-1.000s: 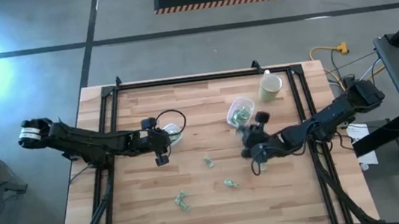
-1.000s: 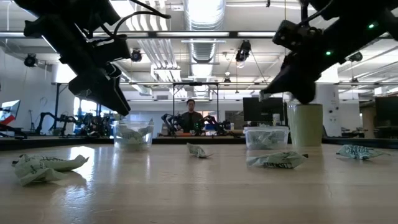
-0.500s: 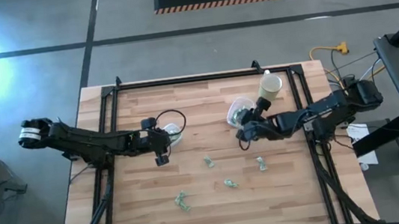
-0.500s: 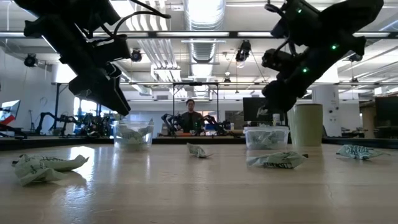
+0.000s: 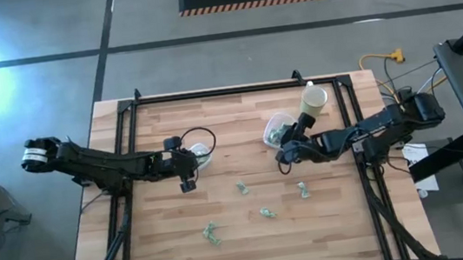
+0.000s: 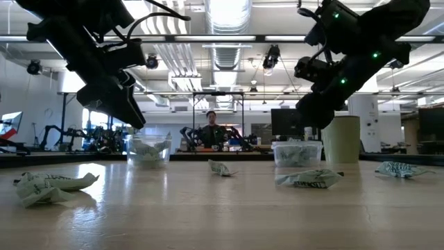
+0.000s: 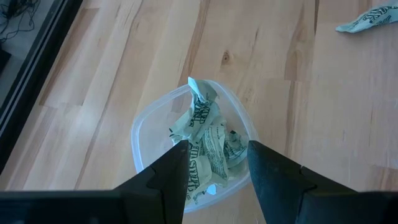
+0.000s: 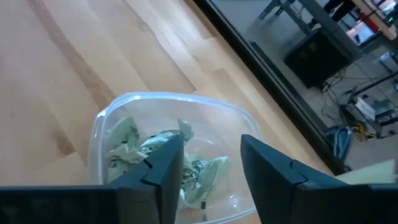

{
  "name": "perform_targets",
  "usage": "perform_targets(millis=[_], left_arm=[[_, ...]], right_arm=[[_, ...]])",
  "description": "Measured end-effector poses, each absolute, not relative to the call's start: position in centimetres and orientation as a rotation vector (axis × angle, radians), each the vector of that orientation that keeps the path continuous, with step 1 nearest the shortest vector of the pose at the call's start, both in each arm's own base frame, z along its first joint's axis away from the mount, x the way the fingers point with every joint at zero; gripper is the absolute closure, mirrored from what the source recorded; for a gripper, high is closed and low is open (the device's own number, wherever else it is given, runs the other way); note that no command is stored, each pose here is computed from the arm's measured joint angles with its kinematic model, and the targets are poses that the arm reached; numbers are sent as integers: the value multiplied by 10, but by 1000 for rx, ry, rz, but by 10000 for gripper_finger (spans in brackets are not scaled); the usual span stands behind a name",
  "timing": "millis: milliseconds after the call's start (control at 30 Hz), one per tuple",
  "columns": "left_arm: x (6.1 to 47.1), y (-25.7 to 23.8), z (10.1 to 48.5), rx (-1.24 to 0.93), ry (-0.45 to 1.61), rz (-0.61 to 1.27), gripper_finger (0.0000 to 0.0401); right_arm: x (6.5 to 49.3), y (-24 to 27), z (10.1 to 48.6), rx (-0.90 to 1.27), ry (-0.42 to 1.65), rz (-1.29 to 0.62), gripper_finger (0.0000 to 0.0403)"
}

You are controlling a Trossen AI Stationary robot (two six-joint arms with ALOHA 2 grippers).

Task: Pick and place items into bin
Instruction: Put the stevia packet into the right transparent bin, then put the stevia packet into the left transparent bin

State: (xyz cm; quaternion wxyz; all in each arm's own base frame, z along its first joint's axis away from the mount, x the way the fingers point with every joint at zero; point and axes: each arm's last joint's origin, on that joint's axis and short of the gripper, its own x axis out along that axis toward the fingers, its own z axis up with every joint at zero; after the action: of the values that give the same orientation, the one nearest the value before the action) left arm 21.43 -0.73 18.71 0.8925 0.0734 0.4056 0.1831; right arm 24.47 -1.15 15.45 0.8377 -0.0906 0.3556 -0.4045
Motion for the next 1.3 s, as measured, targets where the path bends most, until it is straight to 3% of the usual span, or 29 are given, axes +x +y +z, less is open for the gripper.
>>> perform_targets(millis=[433, 667, 833, 1300], left_arm=[[216, -9, 189, 135, 837, 344, 254], [227, -13, 200, 156, 696, 307, 254], [248, -29, 196, 230, 572, 79, 260], [315, -48, 157, 398, 748, -82, 301]], right_arm=[[235, 17, 186, -234, 637, -711, 250], [233, 21, 189, -230, 620, -690, 265], [233, 21, 187, -233, 630, -685, 272], [231, 22, 183, -223, 652, -646, 273]])
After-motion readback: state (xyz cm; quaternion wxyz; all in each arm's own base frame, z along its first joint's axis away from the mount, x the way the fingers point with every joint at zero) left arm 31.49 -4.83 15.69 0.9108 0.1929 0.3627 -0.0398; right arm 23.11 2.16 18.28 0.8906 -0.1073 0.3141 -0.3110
